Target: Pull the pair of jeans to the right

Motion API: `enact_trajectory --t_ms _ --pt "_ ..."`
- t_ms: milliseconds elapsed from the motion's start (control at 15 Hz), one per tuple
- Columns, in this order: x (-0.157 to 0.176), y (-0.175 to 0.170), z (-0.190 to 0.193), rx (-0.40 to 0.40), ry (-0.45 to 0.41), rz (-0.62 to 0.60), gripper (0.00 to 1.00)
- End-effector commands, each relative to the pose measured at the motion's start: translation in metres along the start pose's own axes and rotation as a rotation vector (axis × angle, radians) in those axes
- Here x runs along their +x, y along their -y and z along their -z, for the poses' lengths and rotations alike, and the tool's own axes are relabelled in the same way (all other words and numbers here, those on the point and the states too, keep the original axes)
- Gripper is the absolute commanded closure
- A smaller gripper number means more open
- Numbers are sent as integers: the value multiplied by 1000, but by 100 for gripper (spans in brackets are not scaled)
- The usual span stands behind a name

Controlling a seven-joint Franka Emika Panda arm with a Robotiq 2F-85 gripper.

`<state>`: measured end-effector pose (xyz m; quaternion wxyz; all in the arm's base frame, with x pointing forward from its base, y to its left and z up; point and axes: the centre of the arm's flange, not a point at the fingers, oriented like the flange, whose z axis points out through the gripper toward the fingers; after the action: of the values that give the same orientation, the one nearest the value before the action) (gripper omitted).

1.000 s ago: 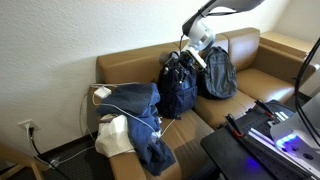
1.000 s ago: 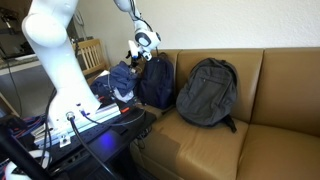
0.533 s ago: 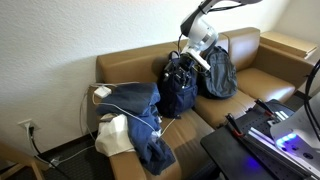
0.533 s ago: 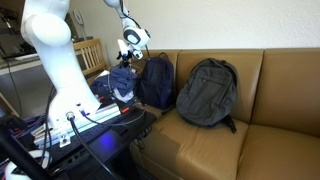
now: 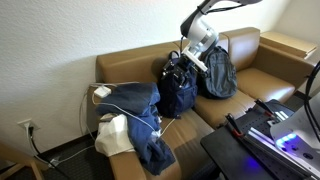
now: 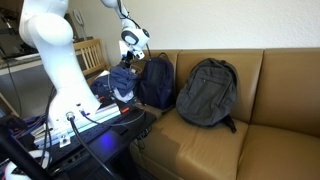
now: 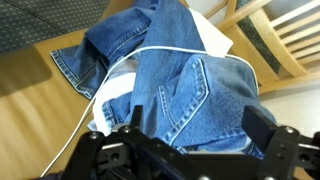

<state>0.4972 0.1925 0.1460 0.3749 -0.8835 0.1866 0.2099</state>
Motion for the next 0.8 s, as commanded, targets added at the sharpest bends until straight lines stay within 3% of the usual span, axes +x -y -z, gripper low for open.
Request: enact_trajectory --t_ms 0,200,467,533,733 --pt "-26 -3 7 12 -126 -81 0" --pt "-21 -3 3 -4 -119 -99 0" --pt "-50 14 -7 -75 -280 -53 0" --pt "-21 8 -6 -52 -206 -60 0" --pt "-38 19 -12 -80 -253 -35 0"
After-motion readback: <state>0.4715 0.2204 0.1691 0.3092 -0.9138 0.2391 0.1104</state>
